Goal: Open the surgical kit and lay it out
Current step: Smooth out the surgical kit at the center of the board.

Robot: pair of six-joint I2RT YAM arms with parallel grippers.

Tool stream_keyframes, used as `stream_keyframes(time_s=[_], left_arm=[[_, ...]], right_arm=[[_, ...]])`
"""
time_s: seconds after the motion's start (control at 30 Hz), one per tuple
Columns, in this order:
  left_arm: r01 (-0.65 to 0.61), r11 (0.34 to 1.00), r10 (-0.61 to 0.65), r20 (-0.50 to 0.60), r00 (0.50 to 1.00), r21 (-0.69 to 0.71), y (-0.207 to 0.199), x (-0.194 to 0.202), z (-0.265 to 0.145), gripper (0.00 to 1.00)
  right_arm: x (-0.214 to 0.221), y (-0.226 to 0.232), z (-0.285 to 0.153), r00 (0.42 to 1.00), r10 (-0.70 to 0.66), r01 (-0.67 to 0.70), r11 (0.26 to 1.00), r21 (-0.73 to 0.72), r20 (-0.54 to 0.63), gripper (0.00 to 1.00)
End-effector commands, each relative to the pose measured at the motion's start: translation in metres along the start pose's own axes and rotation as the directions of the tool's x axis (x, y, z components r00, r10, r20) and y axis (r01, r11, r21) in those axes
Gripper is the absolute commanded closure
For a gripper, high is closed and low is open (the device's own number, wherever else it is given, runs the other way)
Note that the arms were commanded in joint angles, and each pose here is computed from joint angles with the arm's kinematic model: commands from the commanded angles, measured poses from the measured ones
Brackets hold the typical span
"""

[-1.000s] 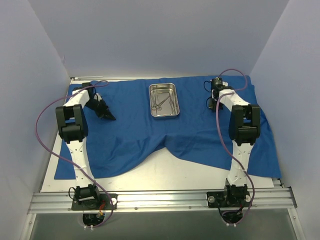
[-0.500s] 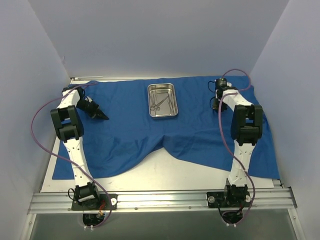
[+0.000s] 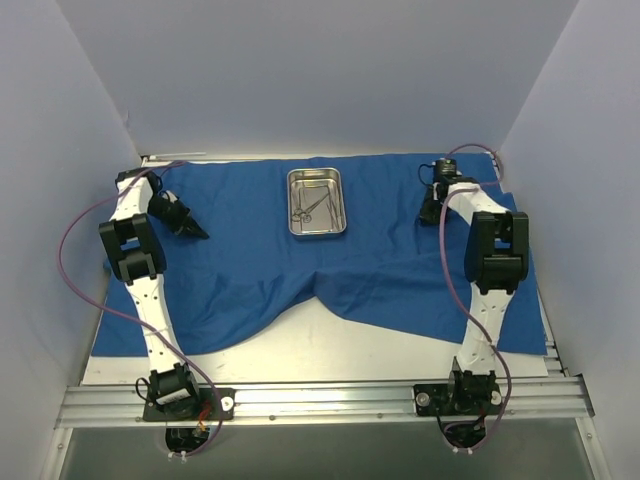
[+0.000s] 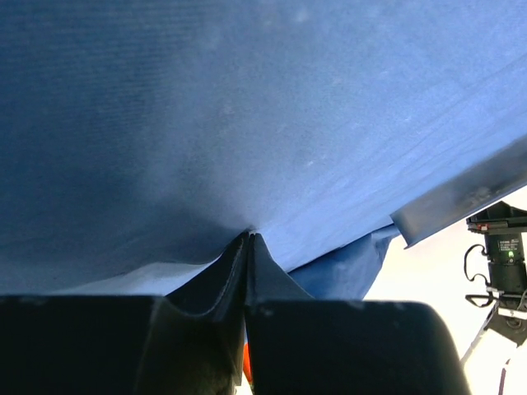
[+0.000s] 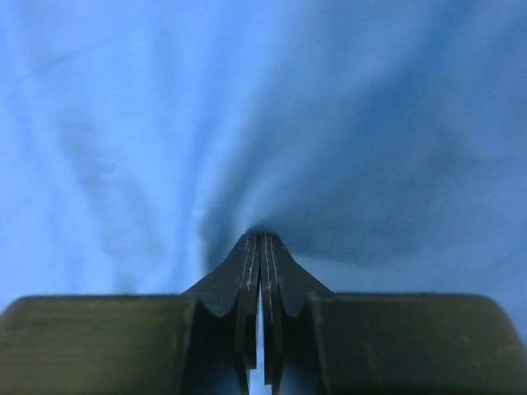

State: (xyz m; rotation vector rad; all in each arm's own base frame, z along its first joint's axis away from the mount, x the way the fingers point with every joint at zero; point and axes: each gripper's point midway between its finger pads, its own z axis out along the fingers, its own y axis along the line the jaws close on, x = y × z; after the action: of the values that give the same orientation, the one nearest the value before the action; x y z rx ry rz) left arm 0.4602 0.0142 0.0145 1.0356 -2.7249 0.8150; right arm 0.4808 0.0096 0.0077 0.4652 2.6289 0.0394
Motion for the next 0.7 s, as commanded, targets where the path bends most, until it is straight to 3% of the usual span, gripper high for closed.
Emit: stream_keyframes(time_s=[0.0, 0.27, 0.37, 0.47, 0.53, 0.67], left_arm=[[-0.066, 0.987, 0.076, 0.065, 0.995, -0.147, 0.032, -0.018, 0.021, 0.92], [-0.148, 0.981, 0.152, 0.026, 0.988, -0.127, 0.004, 0.009, 0.04, 0.88], [-0.192, 0.969, 0.213, 0.132, 0.968, -0.155, -0.017, -0.003, 0.019, 0.88], [-0.237, 0.95, 0.299, 0.369, 0.88, -0.204, -0.049, -0.027, -0.038, 0.76], [-0.229, 0.943, 0.326, 0.522, 0.789, -0.242, -0.065, -0.043, -0.088, 0.7], [-0.273, 0.942, 0.331, 0.662, 0.673, -0.193, -0.089, -0.074, -0.132, 0.66]], right_arm=[[0.092, -0.101, 0.021, 0.944, 0.135, -0.062, 0.969, 0.24, -0.301, 1.0], [0.086, -0.126, 0.034, 0.939, 0.128, -0.024, 0.951, 0.309, -0.319, 1.0], [0.081, -0.111, 0.035, 0.943, 0.122, -0.042, 0.967, 0.253, -0.311, 1.0], [0.055, -0.087, 0.014, 0.97, 0.093, -0.052, 0.981, 0.185, -0.223, 1.0], [0.045, -0.066, 0.001, 0.977, 0.067, -0.043, 0.992, 0.116, -0.204, 1.0], [0.015, -0.014, -0.036, 0.994, 0.016, -0.018, 1.0, -0.018, -0.109, 1.0]])
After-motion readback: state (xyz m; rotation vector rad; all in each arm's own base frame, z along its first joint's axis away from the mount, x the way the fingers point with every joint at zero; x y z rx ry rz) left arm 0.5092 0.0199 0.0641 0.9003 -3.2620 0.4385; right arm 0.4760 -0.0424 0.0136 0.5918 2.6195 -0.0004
